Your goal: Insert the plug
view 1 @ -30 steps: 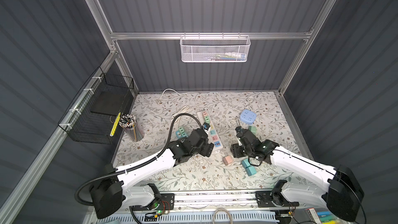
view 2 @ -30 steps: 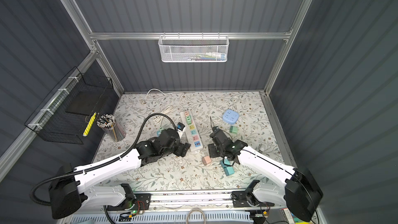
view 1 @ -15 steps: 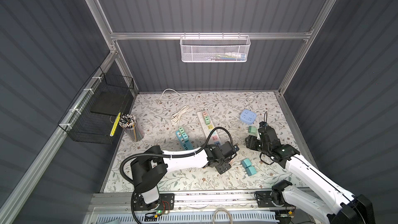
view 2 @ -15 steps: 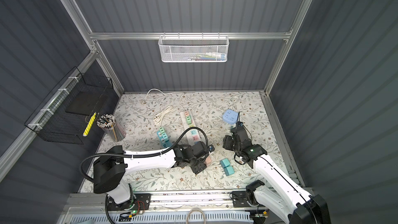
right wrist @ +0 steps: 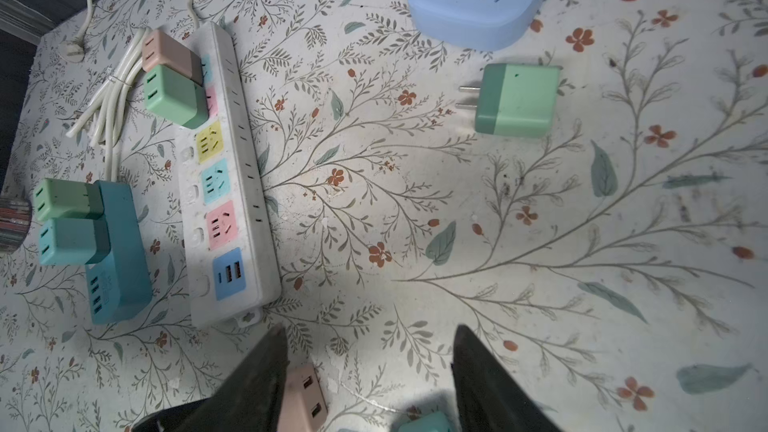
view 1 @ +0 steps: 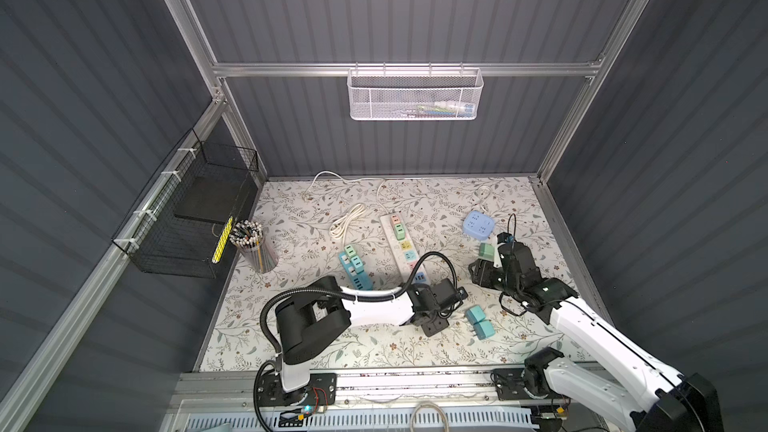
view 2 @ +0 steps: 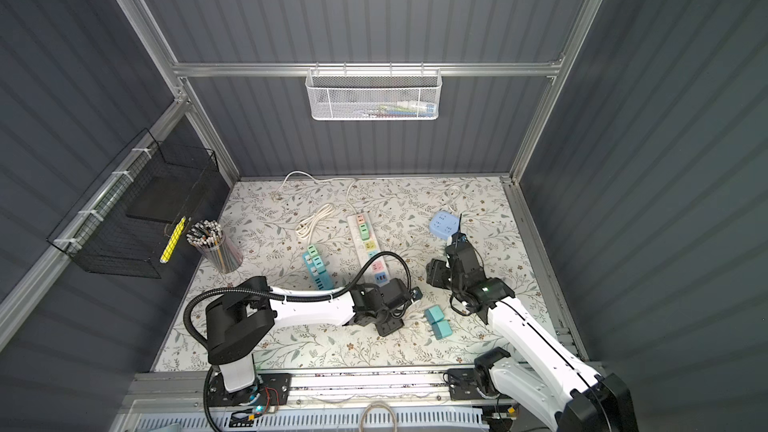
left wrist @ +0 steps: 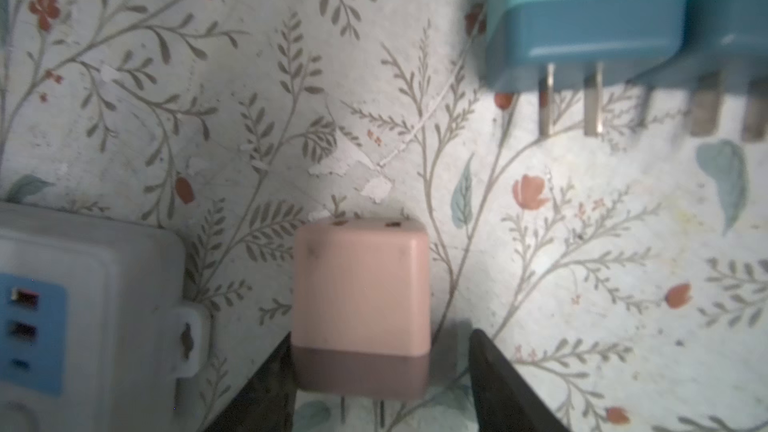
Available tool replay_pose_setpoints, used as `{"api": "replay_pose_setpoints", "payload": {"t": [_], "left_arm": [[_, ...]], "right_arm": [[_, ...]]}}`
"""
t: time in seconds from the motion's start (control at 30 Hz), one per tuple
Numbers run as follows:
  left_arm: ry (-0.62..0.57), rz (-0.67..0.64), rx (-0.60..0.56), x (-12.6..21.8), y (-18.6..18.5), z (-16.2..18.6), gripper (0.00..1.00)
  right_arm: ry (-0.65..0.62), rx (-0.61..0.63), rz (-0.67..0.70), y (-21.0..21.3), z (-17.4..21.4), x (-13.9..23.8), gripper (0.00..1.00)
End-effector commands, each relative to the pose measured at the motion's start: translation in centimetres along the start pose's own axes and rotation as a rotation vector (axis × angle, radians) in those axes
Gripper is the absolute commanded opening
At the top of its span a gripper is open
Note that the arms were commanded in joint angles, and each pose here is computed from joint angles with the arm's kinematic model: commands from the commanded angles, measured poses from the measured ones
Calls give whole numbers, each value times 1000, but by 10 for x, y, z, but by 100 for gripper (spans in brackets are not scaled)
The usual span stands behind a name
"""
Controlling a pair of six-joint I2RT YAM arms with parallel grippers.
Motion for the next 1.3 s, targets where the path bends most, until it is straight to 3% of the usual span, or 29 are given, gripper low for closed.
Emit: {"api": "replay_pose_setpoints", "payload": {"t": [0.0,0.1,0.23,0.4,0.57,0.77,0.93,1.07,1.27], "left_arm": [[-3,-9,29,-5,2,-1,63],[-7,4,41,-8,2,-1,57],[-11,29,83,-10,7,-2,39],[-66,78,109,5,7,-14,29],[-285,85,127,44,11,-41,26],[-627,-65,173,92,35,-43,19],[-894,-138,233,121,49,-20,19],[-982,-178,276,134,58,-7,20],[-983,-169,293,140,65,-2,20]], "right_arm": [[-8,9,-16,1,-1,1,63],[-5,9,-22,1,0,0,63],[-5,10,-17,2,-1,0,62],[-1,19,-25,3,-2,2,62],[-5,22,-79,11,-7,8,62],[-57,34,-146,23,-21,25,61],[-82,72,-384,54,-32,42,59],[-95,129,-578,80,-38,56,59],[-39,263,-638,114,-34,53,62]]}}
Point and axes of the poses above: each gripper's point midway between its finger pads, its own x axis back along the fingers, its own y axis along the line the jaws close on, z = x × y, the point moved 6 cm from there along x, back along the fingers, and after that the axes turned 4 degrees about x, right-handed, at the moved point
